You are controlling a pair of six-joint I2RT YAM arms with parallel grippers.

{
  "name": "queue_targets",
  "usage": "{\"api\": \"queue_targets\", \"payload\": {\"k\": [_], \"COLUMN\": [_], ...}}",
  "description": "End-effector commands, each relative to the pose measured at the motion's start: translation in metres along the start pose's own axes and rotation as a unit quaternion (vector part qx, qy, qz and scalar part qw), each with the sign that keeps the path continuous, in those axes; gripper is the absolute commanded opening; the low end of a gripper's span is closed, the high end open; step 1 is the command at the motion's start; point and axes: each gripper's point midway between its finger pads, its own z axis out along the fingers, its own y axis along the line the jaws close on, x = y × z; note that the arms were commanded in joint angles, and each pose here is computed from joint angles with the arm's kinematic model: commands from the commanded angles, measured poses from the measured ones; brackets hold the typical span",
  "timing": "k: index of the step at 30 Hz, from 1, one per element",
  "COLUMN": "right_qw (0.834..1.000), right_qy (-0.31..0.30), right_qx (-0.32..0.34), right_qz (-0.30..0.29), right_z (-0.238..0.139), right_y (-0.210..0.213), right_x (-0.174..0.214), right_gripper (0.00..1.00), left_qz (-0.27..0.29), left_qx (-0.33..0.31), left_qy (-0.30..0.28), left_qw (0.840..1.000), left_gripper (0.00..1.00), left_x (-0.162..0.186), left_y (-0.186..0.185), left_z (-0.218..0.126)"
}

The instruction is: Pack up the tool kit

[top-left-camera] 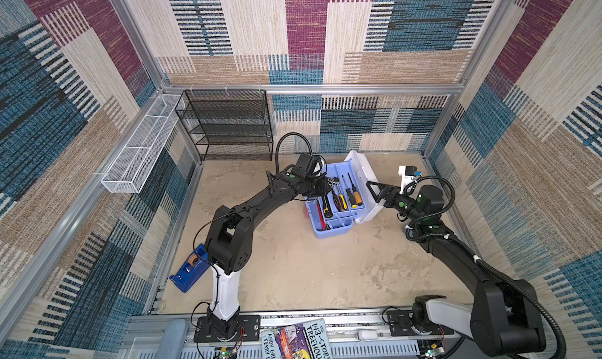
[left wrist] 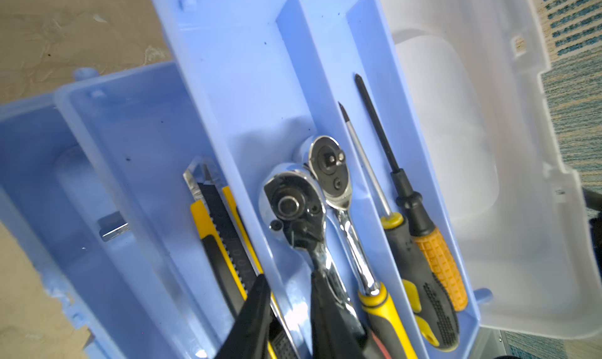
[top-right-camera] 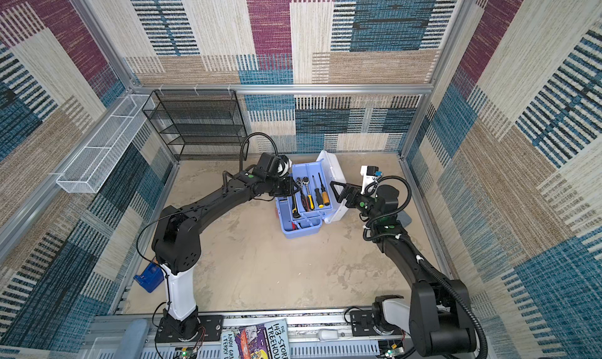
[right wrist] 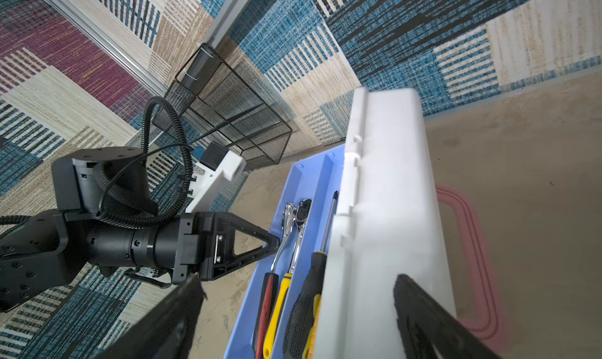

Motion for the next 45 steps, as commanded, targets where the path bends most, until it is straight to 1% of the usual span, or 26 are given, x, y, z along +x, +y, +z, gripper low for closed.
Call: {"api": "queue_targets", "payload": {"k": [1, 9, 11, 14, 18, 23, 28, 31, 35, 38, 40, 43, 45], "right_qw": [0.998, 0.998, 0.998, 0.998, 0.999, 0.998, 0.996, 0.995, 0.99, 0.985, 0.981, 0.972, 0.966], "right_qy": [0.045, 0.049, 0.053, 0.053, 0.048, 0.058, 0.076, 0.09, 0.115, 0.131, 0.141, 0.158, 0.169], "right_qx": [-0.013, -0.029, -0.033, -0.035, -0.016, 0.005, 0.033, 0.032, 0.038, 0.058, 0.07, 0.095, 0.11], "right_qz": [0.036, 0.029, 0.028, 0.025, 0.012, 0.001, -0.02, -0.037, -0.072, -0.098, -0.115, -0.146, -0.162], "right_z": [0.005, 0.014, 0.017, 0.02, 0.02, 0.022, 0.03, 0.04, 0.061, 0.076, 0.086, 0.098, 0.105], "right_y": [0.006, 0.025, 0.028, 0.031, 0.027, 0.016, 0.007, 0.013, 0.024, 0.026, 0.027, 0.024, 0.022], "right_x": [0.024, 0.023, 0.025, 0.024, 0.021, 0.028, 0.036, 0.042, 0.053, 0.059, 0.064, 0.072, 0.077], "right_gripper": [0.93, 0.92, 0.91, 0.91, 0.91, 0.89, 0.86, 0.84, 0.82, 0.79, 0.78, 0.74, 0.7], "left_qz": [-0.006, -0.012, -0.012, -0.013, -0.007, -0.011, -0.016, -0.021, -0.027, -0.015, -0.016, -0.012, -0.006], "left_qx": [-0.046, -0.05, -0.051, -0.058, -0.075, -0.083, -0.078, -0.067, -0.048, -0.04, -0.041, -0.053, -0.063], "left_qy": [0.038, 0.035, 0.035, 0.033, 0.029, 0.027, 0.038, 0.042, 0.054, 0.056, 0.056, 0.049, 0.043], "left_qw": [0.998, 0.998, 0.998, 0.998, 0.997, 0.996, 0.996, 0.997, 0.997, 0.998, 0.997, 0.997, 0.997], "left_gripper": [0.25, 0.26, 0.28, 0.32, 0.36, 0.37, 0.36, 0.36, 0.35, 0.34, 0.34, 0.36, 0.41], "left_x": [0.024, 0.03, 0.031, 0.033, 0.037, 0.047, 0.057, 0.06, 0.065, 0.069, 0.071, 0.076, 0.079], "left_y": [0.024, 0.032, 0.033, 0.037, 0.044, 0.055, 0.058, 0.057, 0.051, 0.041, 0.042, 0.049, 0.054], "left_z": [0.0, -0.009, -0.012, -0.019, -0.035, -0.046, -0.045, -0.041, -0.031, -0.029, -0.029, -0.035, -0.04]}}
